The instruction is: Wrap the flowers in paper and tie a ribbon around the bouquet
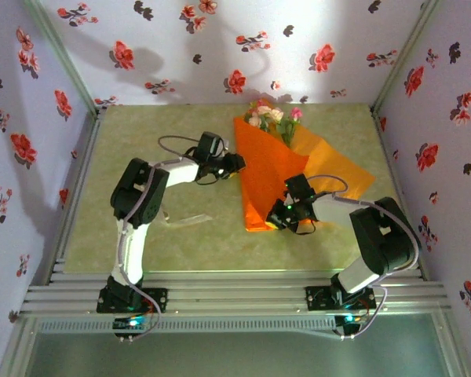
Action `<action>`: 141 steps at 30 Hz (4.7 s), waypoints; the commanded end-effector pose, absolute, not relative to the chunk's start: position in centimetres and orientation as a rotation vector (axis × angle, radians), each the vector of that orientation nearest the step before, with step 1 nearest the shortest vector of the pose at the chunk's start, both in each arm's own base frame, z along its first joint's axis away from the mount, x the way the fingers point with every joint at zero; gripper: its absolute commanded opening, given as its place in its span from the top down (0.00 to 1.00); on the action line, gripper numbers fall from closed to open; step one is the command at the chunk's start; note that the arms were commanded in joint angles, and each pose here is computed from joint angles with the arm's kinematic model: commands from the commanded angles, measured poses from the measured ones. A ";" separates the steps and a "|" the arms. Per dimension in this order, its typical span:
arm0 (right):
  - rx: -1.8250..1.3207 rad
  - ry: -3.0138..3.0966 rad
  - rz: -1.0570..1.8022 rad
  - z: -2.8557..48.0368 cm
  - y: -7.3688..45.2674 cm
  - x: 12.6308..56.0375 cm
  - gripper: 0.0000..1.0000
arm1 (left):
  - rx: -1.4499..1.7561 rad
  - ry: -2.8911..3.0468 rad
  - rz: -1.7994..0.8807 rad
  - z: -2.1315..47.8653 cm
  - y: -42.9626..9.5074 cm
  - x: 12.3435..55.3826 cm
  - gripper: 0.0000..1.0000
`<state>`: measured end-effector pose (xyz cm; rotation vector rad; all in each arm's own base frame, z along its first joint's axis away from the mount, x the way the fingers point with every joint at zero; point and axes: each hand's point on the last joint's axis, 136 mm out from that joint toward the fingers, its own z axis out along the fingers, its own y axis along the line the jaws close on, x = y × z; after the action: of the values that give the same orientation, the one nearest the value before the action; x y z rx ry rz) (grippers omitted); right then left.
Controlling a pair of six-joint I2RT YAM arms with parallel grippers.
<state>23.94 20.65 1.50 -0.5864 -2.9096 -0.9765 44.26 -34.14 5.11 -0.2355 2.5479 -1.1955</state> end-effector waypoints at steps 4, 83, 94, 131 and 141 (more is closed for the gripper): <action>-0.674 -2.878 -0.598 -3.5 16.5 20.2 0.99 | -0.280 2.480 -1.231 4.3 -33.4 48.3 0.92; -1.266 -3.180 -0.543 3.3 1.3 27.0 0.89 | -0.041 3.178 -1.076 1.2 -43.2 22.5 0.84; -1.184 -3.299 -0.515 7.0 2.4 27.1 1.00 | -0.063 3.117 -1.115 2.6 -43.1 23.5 0.84; -0.276 -3.654 -0.760 18.5 15.8 27.7 1.00 | -0.191 2.942 -1.316 6.1 -43.9 26.6 0.83; -0.087 -3.566 -1.106 20.5 19.6 28.2 1.00 | -0.190 3.014 -1.275 2.2 -44.3 26.3 0.84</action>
<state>27.36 17.56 18.32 -0.1938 -3.5907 -0.9040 26.81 -43.91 3.06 -0.1995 2.9855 -1.2625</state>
